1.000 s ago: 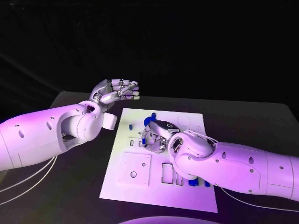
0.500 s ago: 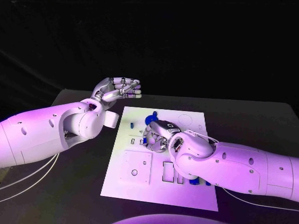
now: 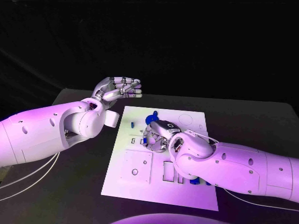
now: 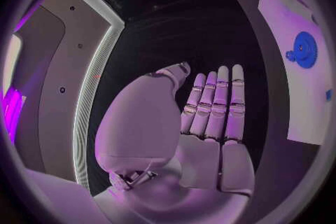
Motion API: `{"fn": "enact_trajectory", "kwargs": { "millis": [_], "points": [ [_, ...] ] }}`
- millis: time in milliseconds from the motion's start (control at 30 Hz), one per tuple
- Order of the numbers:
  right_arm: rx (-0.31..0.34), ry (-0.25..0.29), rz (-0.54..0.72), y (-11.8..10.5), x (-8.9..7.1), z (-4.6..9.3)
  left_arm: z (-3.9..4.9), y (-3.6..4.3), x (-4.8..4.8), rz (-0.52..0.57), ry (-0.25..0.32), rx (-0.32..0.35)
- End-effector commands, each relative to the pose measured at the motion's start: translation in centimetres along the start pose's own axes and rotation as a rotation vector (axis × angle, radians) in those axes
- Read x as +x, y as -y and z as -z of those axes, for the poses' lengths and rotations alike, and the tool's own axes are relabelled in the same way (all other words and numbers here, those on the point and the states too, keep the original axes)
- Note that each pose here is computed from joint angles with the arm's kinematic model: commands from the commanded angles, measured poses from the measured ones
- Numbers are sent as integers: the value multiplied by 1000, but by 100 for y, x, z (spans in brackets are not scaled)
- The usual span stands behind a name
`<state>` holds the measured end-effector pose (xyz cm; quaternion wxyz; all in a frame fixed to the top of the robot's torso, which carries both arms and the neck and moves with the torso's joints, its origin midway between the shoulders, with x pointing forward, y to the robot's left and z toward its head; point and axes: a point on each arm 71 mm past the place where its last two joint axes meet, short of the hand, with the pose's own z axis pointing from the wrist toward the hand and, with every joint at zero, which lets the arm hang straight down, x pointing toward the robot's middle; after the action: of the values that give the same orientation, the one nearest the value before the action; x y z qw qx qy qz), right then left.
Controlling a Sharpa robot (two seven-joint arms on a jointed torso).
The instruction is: Assemble the parts on the task board
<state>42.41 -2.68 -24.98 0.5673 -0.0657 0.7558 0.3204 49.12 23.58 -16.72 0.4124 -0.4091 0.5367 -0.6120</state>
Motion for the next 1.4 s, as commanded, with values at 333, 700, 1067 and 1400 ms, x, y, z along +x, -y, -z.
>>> {"fn": "enact_trajectory", "kwargs": {
  "millis": [333,700,1067,1400],
  "points": [
    [3,-26,20,20,50,9,-5,8,17,8,-19,5],
    [7,-32,27,33,53,15,-5,6,15,8,-20,4],
    [5,-27,27,32,53,21,-6,5,12,8,-20,3],
    [-1,-12,21,30,43,19,-6,3,6,7,-19,1]
  ]
}}
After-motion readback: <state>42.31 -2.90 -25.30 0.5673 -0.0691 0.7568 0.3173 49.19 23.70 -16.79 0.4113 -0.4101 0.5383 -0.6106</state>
